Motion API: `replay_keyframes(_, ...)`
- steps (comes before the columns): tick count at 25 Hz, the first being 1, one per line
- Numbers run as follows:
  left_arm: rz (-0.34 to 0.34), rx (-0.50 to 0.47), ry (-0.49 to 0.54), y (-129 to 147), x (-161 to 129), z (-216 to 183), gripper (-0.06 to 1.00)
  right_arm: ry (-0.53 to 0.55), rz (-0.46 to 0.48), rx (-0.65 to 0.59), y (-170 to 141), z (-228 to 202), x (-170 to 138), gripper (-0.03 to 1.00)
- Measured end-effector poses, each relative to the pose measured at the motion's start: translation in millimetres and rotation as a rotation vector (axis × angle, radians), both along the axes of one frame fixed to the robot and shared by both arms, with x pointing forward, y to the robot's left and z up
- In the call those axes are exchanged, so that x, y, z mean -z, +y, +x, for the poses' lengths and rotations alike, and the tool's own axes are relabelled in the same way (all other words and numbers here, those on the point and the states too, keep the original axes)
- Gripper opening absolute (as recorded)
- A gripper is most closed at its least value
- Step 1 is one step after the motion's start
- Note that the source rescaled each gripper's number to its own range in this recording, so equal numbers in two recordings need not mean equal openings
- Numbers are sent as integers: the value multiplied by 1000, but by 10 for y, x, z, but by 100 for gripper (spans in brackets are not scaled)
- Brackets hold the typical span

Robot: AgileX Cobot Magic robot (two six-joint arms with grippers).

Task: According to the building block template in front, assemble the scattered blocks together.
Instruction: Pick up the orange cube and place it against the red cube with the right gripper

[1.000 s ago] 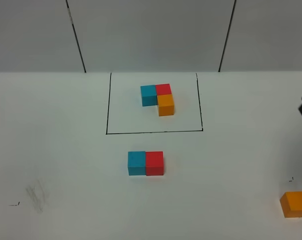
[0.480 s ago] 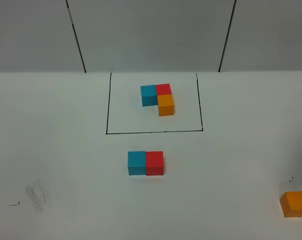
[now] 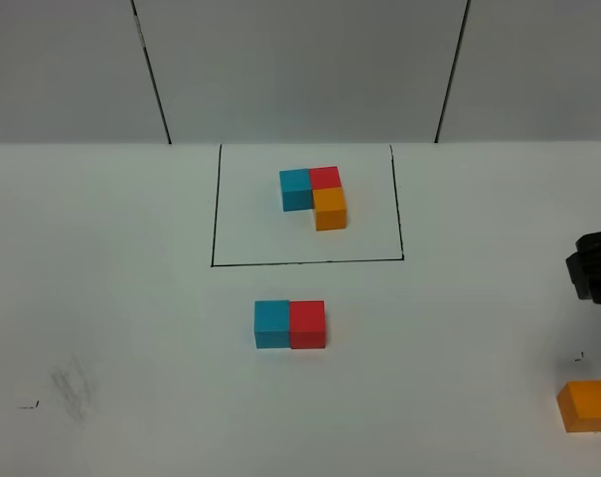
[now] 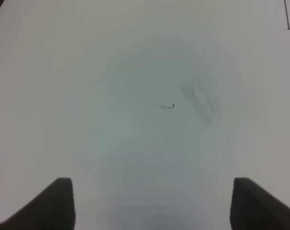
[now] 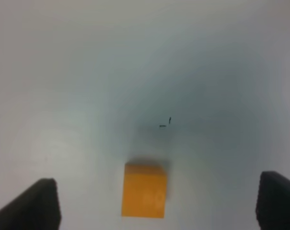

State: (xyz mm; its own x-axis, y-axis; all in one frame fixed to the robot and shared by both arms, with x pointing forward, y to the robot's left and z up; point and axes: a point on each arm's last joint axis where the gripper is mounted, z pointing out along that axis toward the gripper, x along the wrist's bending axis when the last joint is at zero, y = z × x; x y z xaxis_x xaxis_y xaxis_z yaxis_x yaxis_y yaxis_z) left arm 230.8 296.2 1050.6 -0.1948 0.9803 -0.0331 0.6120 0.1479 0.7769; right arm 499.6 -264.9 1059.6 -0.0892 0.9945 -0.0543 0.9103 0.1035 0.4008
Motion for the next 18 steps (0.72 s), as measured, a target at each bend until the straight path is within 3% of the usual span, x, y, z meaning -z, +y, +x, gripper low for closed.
replay_keyframes(9,0,0,0,0,0,0,61,62,-10,6,-18,9,275,68)
replay_keyframes(18,0,0,0,0,0,0,61,201,17,119,-232,178,639,68)
